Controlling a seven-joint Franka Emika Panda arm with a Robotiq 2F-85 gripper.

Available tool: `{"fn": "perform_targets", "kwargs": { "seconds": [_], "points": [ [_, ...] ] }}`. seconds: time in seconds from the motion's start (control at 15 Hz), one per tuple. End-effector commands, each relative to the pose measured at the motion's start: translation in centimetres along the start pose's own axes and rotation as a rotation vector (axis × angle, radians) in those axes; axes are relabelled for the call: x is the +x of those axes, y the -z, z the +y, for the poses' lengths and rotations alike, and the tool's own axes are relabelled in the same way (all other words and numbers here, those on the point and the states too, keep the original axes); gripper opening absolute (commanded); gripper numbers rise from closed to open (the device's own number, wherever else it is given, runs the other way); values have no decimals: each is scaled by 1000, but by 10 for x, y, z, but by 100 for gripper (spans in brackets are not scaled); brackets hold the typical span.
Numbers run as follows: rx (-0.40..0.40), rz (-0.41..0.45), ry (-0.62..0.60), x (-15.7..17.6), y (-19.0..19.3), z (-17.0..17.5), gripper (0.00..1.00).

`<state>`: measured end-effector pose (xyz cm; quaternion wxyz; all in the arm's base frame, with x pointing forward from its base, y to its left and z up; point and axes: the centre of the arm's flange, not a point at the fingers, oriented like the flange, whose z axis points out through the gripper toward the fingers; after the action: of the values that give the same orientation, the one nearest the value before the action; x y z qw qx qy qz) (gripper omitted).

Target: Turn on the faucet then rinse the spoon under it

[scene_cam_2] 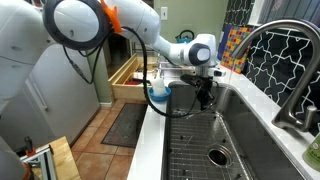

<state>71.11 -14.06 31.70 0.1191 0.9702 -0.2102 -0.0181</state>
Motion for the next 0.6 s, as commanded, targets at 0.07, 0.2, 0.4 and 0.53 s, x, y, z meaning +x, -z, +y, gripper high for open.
{"fn": "perform_targets", "kwargs": {
  "seconds": [0.07,0.2,0.4,0.53],
  "points": [
    [16,-105,234,-2,22,29,2],
    [13,-127,342,-8,26,39,2],
    [26,-150,436,-20,29,48,2],
    [30,-133,505,-31,31,51,2]
  ]
}}
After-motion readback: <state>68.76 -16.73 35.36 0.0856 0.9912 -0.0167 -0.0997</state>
